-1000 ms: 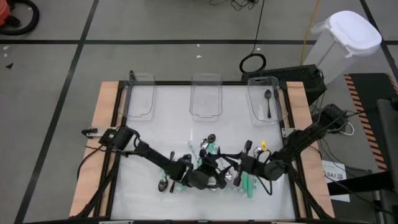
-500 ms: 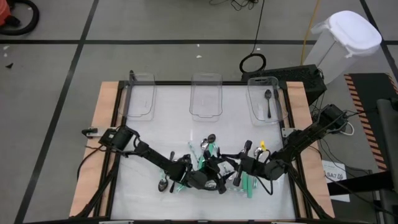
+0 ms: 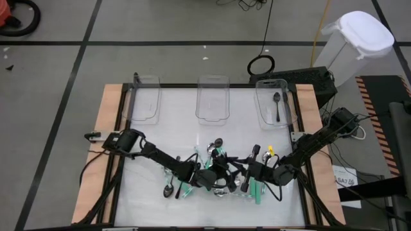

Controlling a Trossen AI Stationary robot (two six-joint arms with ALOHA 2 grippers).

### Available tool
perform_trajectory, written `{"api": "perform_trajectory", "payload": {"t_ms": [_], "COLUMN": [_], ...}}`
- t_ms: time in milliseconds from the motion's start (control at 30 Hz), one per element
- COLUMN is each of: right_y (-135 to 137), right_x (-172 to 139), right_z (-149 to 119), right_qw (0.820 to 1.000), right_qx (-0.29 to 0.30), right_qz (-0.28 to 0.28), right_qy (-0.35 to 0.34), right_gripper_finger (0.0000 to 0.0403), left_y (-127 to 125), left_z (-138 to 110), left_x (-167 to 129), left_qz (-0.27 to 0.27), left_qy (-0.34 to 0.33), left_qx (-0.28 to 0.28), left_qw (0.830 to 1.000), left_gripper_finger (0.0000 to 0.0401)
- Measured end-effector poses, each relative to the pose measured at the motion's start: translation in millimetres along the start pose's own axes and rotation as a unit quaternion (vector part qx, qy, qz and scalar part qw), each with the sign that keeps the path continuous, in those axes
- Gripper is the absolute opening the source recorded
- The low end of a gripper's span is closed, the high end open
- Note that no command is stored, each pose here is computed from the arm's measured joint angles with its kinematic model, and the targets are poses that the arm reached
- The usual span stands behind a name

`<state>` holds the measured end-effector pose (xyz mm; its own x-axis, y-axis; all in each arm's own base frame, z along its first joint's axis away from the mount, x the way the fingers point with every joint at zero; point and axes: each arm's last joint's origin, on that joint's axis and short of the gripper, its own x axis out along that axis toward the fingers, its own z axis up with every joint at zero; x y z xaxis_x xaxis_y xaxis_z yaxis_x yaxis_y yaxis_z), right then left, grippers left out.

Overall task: Sort silverware by color (type)
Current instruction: Put the black spoon into the right transparent bin

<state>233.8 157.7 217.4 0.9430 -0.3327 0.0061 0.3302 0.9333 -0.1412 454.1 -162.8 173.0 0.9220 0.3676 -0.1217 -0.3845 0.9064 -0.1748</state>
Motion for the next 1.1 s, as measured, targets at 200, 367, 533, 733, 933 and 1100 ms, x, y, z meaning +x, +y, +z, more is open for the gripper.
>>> {"api": "perform_trajectory", "payload": {"t_ms": [200, 367, 533, 733, 933, 1100], "right_y": [0, 0, 0, 1, -6, -15], "right_x": [0, 0, 0, -5, -19, -28], "right_z": [0, -1, 0, 0, 4, 6], "right_qw": [1.0, 1.0, 1.0, 1.0, 0.998, 0.99], "right_qx": [-0.007, -0.011, -0.006, -0.012, -0.016, 0.019], "right_qz": [-0.001, -0.004, 0.003, 0.009, 0.032, 0.11], "right_qy": [0.001, 0.003, 0.001, 0.01, 0.044, 0.09], "right_gripper_finger": [0.0013, 0.0014, 0.0042, 0.0104, 0.0147, 0.0159], "left_y": [0, 0, -1, -2, -3, -1], "left_z": [0, 0, -1, -5, 2, 1], "left_x": [0, 0, -1, -3, -7, -6], "left_qz": [-0.001, 0.0, 0.0, 0.0, -0.042, -0.083], "left_qy": [0.0, 0.001, 0.004, 0.017, 0.049, 0.087], "left_qx": [0.005, 0.014, 0.026, 0.04, 0.044, 0.058], "left_qw": [1.0, 1.0, 1.0, 0.999, 0.997, 0.991], "left_gripper_finger": [0.0131, 0.0038, 0.0007, 0.0005, 0.0004, 0.0004]}}
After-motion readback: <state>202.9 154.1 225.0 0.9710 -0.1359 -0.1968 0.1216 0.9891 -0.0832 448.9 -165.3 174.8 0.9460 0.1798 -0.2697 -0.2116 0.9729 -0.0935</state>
